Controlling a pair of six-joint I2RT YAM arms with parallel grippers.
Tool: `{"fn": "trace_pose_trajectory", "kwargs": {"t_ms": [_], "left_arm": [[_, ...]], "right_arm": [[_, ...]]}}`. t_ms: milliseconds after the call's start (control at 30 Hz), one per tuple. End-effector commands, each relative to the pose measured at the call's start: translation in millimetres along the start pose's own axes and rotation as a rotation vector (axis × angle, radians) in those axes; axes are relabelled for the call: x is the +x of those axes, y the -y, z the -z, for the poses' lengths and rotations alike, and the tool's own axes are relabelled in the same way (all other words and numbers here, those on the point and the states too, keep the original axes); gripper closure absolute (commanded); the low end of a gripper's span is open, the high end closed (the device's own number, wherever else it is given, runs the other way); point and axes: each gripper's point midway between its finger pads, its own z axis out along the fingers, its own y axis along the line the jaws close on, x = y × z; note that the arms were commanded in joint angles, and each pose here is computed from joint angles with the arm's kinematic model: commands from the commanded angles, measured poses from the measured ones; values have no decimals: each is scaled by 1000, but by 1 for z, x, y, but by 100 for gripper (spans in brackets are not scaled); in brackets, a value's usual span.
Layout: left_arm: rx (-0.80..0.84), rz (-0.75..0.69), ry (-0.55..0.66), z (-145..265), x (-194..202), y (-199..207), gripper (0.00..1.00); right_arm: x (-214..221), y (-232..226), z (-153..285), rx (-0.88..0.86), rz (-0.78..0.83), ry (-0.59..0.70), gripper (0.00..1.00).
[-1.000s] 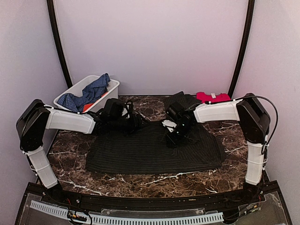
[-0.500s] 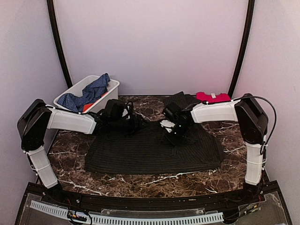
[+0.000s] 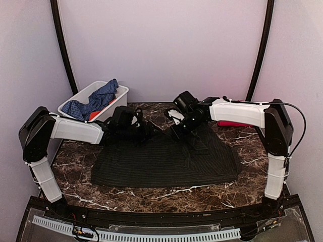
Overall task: Fold and stack the mixed laundry pile
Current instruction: Adjust the 1/3-folded shirt at the center of the board.
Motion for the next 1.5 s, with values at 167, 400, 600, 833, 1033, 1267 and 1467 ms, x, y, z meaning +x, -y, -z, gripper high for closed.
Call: {"fn": "trace_pose_trajectory", "kwargs": {"t_ms": [167, 400, 600, 833, 1033, 1267, 1467], "left_arm": [[67, 92, 95, 13, -22, 30, 32], [53, 109, 93, 1, -20, 27, 38], [52, 108, 80, -8, -17, 27, 38], [41, 130, 84, -8, -17, 24, 56], [41, 127, 76, -3, -16, 29, 84], [-71, -20, 24, 35, -13, 41, 100], [-77, -227, -108, 76, 0, 68, 100]], "right_arm": [[-35, -38, 11, -179, -111, 116, 100], [-44, -51, 3, -226, -127, 115, 100], [-48, -66, -1, -253, -112, 114, 100], [-53, -75, 7, -272, -105, 149, 100], [-56, -78, 12, -284, -110, 166, 98], [-52, -78, 78, -316, -28, 253, 50], [-38, -31, 155, -284, -69, 414, 31]]}}
